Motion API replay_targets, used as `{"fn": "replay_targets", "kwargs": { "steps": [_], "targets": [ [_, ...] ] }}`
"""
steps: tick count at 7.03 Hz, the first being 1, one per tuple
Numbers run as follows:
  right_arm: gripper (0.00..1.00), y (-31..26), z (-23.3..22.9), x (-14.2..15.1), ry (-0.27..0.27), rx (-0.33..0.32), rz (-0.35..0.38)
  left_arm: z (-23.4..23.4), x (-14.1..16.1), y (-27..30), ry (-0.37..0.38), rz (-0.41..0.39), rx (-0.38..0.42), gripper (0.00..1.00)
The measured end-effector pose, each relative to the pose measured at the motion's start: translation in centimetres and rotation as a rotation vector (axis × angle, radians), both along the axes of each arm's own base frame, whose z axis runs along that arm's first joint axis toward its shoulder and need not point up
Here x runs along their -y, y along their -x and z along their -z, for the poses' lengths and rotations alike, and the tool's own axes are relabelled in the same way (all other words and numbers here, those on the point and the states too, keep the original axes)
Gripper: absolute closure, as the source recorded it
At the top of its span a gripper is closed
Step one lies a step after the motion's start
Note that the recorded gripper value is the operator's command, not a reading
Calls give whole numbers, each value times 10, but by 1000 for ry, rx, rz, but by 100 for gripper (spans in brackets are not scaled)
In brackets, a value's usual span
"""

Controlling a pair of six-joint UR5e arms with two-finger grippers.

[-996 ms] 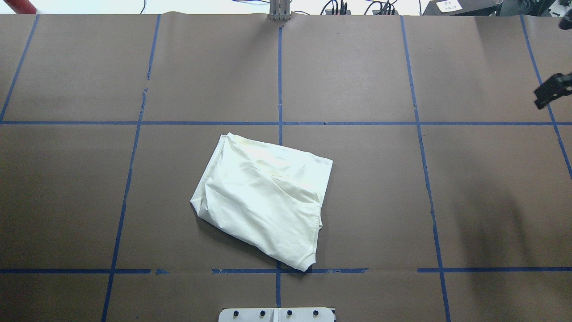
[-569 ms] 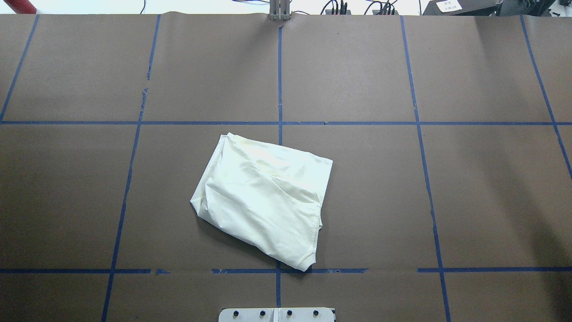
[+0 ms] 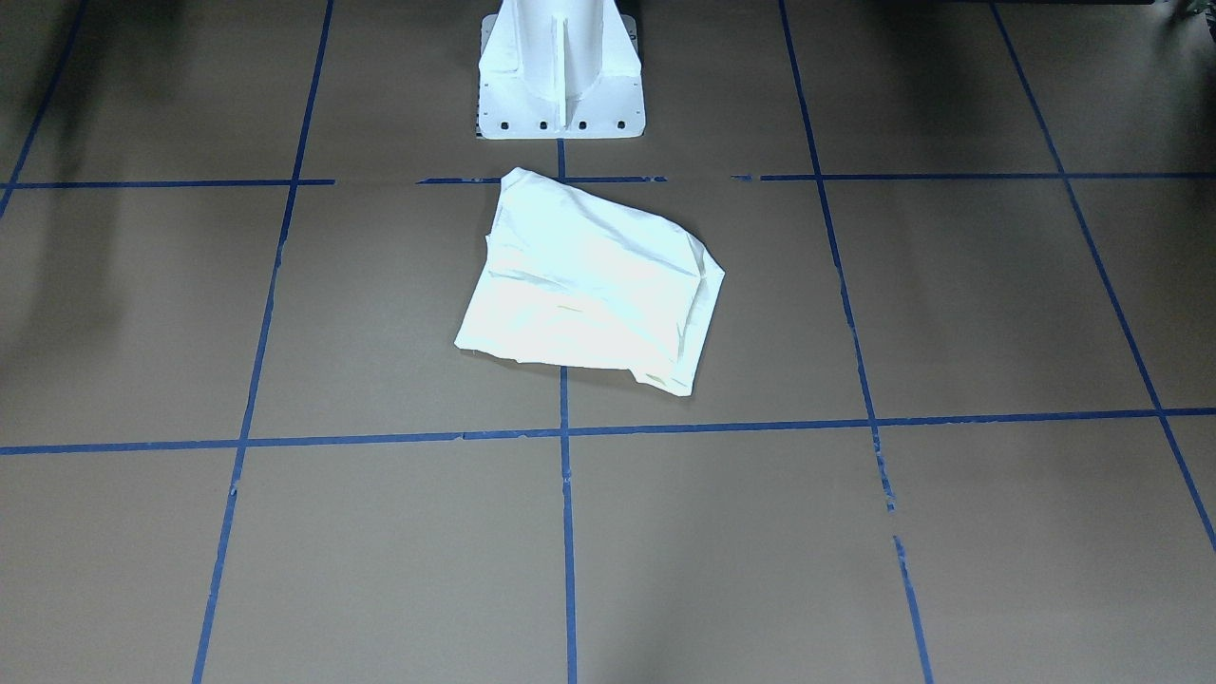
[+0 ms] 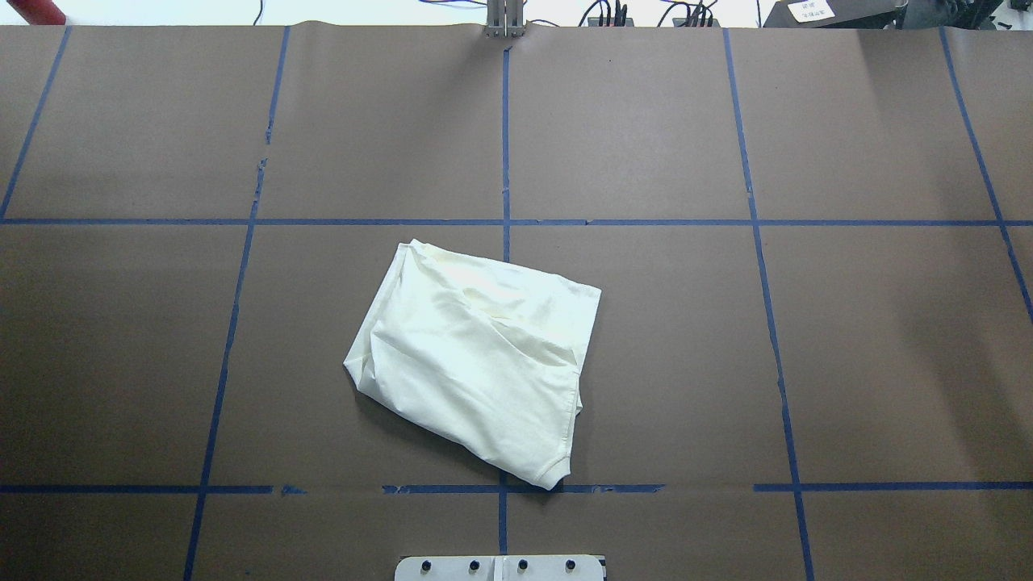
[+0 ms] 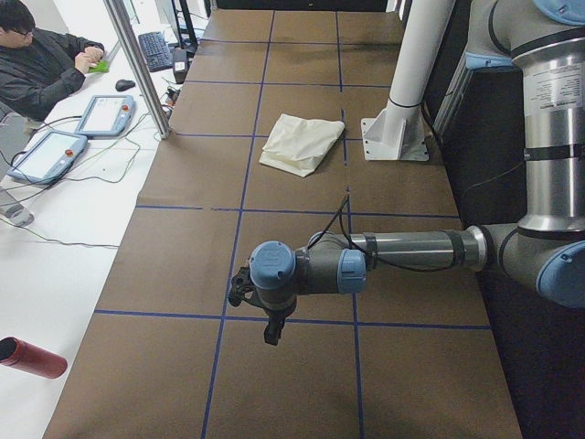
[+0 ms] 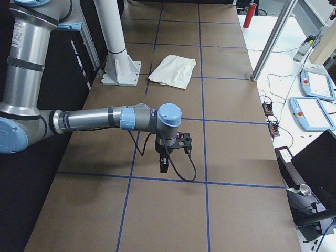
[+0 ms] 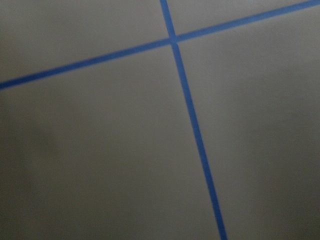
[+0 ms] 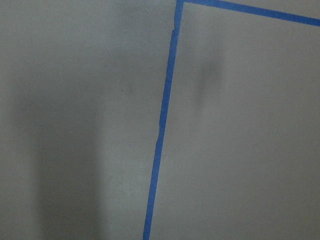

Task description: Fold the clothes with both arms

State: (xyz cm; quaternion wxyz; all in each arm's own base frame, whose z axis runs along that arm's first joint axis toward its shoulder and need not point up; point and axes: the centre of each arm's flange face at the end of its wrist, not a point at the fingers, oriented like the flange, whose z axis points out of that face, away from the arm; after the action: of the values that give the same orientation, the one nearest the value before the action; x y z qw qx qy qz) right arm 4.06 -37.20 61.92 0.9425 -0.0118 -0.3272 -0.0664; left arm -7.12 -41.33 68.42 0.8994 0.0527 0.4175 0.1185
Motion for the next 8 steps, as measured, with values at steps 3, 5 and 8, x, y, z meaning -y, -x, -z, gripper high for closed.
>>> {"fn": "replay_targets", "kwargs": {
  "steps": [3, 5, 8],
  "targets": [
    [0, -26, -26, -3, 11, 14, -68, -5, -5, -1, -5, 4, -19, 0],
    [0, -32, -29, 26, -2, 11, -79, -3, -3, -1, -11, 4, -16, 0],
    [0, -33, -33, 73, -10, 1, -83, 2, 3, 0, -20, 7, -10, 0]
  ]
}}
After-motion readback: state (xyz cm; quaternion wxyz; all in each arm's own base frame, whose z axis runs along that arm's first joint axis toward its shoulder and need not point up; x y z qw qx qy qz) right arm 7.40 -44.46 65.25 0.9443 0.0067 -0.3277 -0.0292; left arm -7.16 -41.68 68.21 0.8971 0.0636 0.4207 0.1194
